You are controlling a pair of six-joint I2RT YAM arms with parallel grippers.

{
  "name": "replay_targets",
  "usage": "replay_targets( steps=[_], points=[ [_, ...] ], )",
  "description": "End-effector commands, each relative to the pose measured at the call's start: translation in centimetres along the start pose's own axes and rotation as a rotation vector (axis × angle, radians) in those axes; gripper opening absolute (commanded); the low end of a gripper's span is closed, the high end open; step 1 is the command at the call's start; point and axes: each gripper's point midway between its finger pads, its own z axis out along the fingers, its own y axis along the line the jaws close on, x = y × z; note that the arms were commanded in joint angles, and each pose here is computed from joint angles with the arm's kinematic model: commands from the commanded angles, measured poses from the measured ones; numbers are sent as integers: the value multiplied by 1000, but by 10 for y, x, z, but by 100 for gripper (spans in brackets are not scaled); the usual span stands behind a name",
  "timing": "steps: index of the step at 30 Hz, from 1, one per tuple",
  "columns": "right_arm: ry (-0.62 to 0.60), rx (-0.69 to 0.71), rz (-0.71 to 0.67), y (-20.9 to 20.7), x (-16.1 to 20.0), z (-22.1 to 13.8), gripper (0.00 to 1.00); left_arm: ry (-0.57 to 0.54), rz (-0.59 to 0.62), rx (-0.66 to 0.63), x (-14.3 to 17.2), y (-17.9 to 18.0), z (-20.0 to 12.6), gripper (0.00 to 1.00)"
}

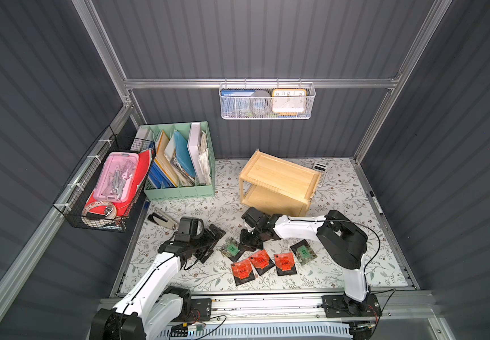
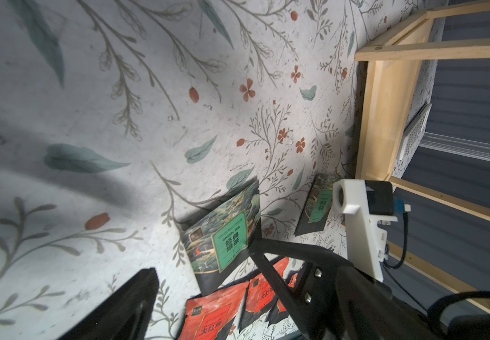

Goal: Place the tea bags on the shelf by color
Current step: Pick up the tea bag from the center of the board.

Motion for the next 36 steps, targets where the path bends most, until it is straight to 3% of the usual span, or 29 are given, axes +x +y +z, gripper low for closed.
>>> replay_targets(
  steps=[1,17,36],
  points=[
    [-19,40,72,-15,1,4,14,25,-3,-17,8,10,1,100],
    [-52,10,279,-27,8,6,13,44,-72,21,17,21,11,97],
    [-37,10,371,-31,16,12,11,39,-127,40,14,28,26,80]
  ],
)
